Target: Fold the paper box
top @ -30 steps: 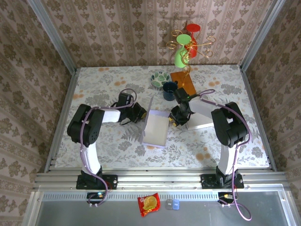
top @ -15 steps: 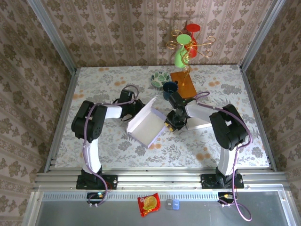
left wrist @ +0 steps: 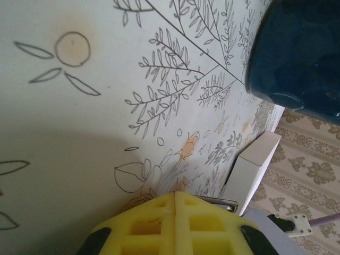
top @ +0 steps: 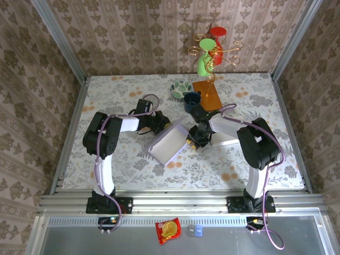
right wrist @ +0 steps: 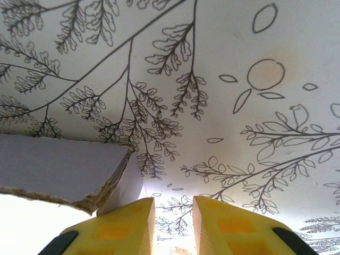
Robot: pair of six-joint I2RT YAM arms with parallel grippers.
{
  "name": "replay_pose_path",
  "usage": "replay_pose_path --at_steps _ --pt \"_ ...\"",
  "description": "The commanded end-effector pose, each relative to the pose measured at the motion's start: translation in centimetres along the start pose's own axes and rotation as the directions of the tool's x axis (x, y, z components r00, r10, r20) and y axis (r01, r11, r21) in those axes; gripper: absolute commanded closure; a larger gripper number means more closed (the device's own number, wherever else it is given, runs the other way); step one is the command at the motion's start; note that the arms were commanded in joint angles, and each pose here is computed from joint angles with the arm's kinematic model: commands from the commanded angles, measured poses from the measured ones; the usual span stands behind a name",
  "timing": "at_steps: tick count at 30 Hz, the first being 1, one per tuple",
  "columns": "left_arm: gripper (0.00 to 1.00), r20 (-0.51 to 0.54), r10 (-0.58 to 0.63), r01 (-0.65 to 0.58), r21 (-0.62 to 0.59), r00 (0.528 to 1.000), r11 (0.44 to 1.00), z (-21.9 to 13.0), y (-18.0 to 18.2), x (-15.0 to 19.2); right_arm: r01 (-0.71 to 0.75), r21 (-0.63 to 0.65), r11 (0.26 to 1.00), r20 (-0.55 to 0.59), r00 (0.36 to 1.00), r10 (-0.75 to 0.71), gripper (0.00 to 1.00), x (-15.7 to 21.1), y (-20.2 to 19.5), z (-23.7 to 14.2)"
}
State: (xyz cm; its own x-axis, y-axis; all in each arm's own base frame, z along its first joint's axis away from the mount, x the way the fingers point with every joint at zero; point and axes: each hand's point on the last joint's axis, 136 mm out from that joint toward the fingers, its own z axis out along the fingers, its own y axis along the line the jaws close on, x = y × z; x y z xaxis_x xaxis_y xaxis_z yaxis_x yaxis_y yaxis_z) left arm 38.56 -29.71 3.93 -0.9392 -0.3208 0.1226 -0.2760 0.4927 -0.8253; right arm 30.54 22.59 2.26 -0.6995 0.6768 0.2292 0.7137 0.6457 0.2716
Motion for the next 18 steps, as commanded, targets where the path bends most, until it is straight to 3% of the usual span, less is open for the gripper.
replay_pose_path --at_steps 1,18 --pt "0.95 -0.153 -0.005 0.006 0.006 0.988 1.0 1.1 0.3 3.1 0.024 -0.011 1.0 0.002 1.0 -0.024 0.73 0.4 0.3 0.0" --pt "0.96 -0.289 0.042 -0.04 0.013 0.957 0.999 3.3 -0.9 5.4 0.018 -0.038 0.999 -0.009 1.0 -0.019 0.73 1.5 1.1 0.0"
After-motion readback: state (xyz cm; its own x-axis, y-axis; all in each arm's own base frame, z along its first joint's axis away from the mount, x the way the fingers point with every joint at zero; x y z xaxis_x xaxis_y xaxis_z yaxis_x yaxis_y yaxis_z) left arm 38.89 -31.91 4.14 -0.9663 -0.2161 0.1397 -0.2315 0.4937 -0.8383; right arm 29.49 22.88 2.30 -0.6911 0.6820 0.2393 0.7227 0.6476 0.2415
